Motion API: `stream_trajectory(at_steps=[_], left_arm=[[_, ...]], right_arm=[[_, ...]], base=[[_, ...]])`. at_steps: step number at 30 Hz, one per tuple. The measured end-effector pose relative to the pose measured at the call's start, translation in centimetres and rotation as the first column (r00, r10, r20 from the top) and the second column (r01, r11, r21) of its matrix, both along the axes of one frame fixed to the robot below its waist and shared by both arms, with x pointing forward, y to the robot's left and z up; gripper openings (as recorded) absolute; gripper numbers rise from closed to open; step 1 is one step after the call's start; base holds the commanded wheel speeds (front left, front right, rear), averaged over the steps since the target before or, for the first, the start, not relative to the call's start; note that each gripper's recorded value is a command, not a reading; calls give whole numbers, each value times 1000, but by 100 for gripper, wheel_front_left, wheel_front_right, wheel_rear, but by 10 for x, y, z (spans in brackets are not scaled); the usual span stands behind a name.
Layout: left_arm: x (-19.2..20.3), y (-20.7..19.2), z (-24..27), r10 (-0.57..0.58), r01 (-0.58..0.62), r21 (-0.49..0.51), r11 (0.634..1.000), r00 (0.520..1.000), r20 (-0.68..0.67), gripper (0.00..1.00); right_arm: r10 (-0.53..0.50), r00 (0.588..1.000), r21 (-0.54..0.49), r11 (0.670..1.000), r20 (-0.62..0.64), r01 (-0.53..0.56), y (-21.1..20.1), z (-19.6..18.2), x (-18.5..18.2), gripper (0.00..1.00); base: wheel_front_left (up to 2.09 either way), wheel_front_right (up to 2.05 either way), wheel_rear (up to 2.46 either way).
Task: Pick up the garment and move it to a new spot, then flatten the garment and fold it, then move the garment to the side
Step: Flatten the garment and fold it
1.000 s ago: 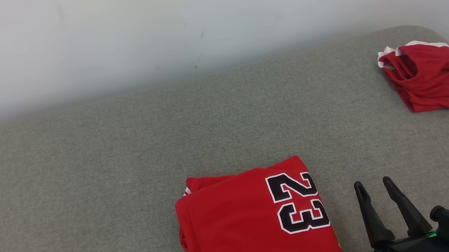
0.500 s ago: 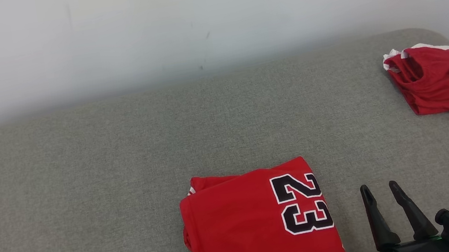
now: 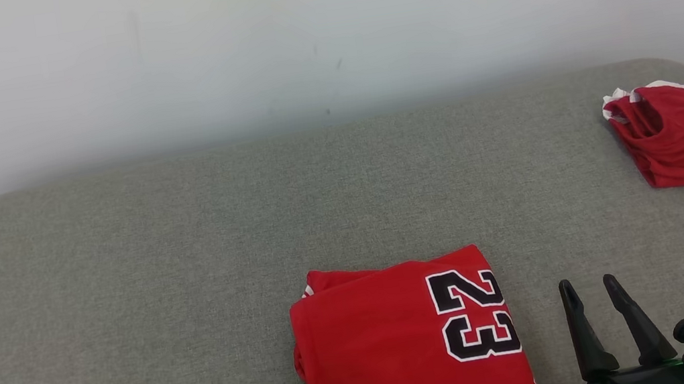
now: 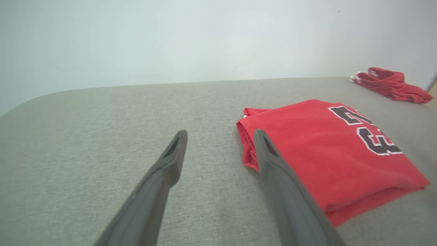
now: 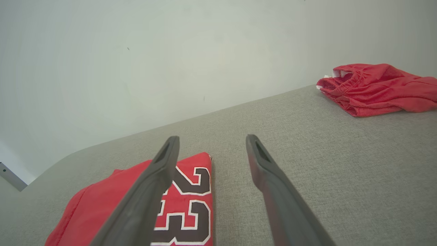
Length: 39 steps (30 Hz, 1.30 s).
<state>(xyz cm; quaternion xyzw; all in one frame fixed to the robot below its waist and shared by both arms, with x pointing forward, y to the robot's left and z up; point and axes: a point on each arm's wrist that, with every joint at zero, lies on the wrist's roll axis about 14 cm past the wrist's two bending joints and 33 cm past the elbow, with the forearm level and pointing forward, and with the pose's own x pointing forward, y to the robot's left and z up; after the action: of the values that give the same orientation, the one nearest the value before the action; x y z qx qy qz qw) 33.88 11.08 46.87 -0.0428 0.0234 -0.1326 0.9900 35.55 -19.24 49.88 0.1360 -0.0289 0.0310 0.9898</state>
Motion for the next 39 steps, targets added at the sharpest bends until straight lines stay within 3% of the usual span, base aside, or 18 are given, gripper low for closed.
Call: stream_trajectory(at_steps=[8,15,39], left_arm=[[13,57,40,178,-182,15,983,975,132,100],[9,97,48,283,-291,29,956,946,158,100],[-8,97,38,268,-275,44,960,954,135,100]], right_arm=[[-13,999,-5,1000,31,13,-5,10,0,100],[-26,999,-16,1000,43,26,-9,13,-2,100],[-14,1000,-23,1000,12,14,0,2,-16,100]], base=[[0,0,0],[0,0,0],[0,0,0]])
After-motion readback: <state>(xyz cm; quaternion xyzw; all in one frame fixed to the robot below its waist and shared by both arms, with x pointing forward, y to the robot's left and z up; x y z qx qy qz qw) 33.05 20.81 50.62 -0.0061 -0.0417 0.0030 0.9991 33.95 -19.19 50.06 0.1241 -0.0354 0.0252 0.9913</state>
